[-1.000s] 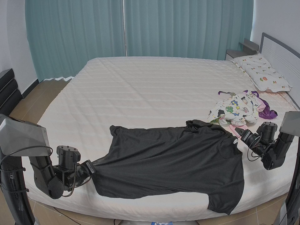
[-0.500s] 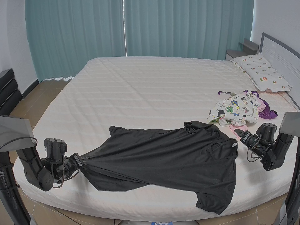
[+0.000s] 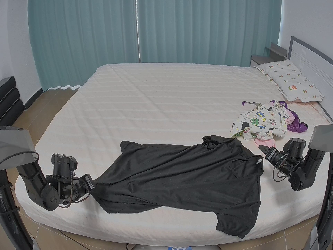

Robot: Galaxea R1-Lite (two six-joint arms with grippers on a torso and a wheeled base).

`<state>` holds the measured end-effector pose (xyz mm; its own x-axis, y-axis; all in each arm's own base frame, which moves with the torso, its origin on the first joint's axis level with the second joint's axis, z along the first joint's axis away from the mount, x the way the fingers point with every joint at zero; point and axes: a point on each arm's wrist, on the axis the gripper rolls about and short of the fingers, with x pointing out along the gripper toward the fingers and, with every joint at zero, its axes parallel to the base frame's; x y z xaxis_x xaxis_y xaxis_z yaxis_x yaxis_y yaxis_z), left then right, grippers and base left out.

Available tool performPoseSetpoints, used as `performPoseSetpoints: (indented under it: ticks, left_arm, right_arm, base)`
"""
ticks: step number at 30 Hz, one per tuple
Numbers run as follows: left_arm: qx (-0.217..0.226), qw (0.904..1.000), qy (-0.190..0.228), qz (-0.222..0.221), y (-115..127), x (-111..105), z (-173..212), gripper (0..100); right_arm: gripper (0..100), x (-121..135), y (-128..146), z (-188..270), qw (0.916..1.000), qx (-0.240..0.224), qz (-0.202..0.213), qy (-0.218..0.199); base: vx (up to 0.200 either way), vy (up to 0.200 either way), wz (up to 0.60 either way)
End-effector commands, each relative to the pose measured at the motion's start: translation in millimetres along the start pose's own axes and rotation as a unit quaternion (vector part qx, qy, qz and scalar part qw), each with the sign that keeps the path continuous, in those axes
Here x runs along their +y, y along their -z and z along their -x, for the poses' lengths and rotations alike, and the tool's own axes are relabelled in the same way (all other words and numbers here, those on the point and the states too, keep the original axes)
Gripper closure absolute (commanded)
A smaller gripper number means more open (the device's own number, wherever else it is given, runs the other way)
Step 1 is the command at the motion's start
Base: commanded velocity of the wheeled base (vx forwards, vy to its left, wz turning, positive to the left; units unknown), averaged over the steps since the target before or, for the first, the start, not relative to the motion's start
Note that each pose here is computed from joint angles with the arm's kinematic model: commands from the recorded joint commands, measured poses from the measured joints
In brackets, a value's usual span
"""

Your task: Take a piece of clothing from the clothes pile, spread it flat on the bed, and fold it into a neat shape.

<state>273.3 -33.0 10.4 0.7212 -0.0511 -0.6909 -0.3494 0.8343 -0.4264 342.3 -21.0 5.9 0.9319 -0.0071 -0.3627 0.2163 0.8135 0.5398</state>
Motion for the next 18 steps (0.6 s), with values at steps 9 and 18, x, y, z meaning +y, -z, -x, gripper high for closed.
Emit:
performPoseSetpoints:
  ticks: [9, 18]
  left_arm:
    - [-0.011, 0.9993, 0.033, 0.014, -0.9, -4.6, 0.4, 0]
    - [-0.002, 0.9995, 0.031, 0.009, 4.2, -5.5, -1.9, 0]
  right_arm:
    - [0, 2.9, 0.8, 1.5, 1.0, 0.001, 0.0, -0.004]
    - [0, 3.0, 2.7, 3.5, 1.0, 0.006, 0.0, -0.002]
  base:
    - [0.0, 0.0, 0.0]
    - [0.0, 0.0, 0.0]
